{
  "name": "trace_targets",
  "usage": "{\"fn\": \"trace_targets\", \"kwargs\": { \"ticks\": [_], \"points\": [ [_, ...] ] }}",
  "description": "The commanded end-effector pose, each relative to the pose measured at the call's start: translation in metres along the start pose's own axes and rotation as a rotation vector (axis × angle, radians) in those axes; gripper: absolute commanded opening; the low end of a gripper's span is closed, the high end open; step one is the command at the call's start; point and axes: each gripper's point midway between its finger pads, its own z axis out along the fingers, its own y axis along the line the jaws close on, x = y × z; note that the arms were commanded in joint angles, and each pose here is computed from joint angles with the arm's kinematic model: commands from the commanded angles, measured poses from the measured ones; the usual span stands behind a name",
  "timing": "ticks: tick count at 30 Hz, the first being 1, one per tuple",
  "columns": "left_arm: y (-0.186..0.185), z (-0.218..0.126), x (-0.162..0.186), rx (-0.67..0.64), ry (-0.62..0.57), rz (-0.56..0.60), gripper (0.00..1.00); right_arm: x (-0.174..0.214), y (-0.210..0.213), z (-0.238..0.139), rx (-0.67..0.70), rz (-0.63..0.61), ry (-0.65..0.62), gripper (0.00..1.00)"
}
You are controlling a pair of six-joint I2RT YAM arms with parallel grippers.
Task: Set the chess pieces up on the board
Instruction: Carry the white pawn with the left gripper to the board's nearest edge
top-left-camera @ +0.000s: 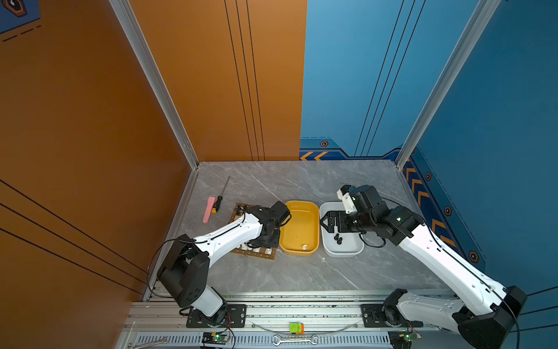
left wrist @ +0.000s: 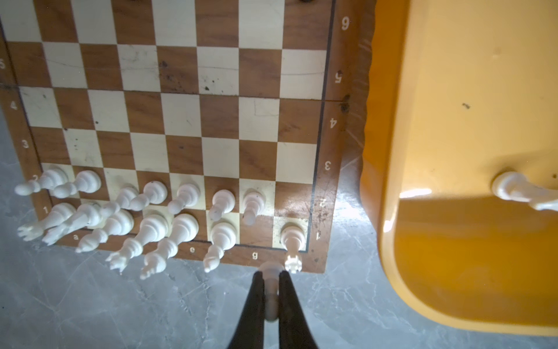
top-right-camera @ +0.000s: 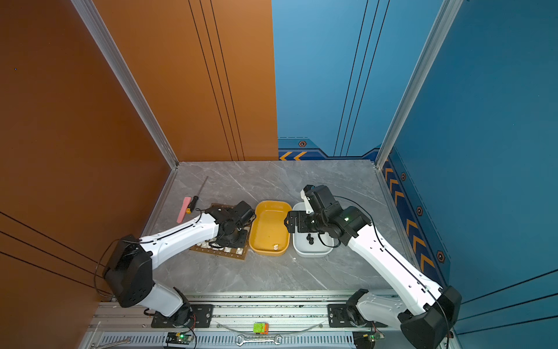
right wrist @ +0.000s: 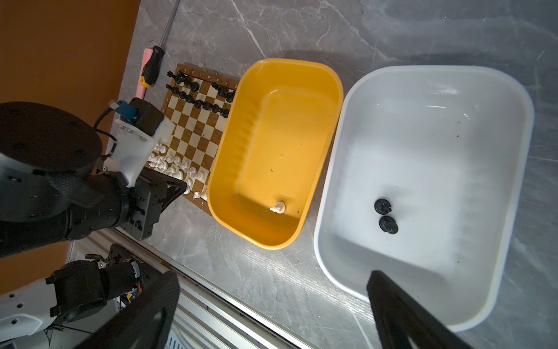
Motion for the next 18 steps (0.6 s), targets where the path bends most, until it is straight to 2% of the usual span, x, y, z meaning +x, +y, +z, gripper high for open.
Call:
{"fn": "trace_targets", "kwargs": {
  "ticks": [1,18],
  "points": [
    [-0.007,0.003,-0.009,0.022,0.000,0.019,0.06,-0.007,0.000,-0.008,0.018,0.011,-0.038,1.00],
    [-0.018,0.026,-0.020,0.029,0.046,0.038,0.07,-0.011,-0.010,-0.006,0.040,0.032,-0.036,1.00]
  ]
}}
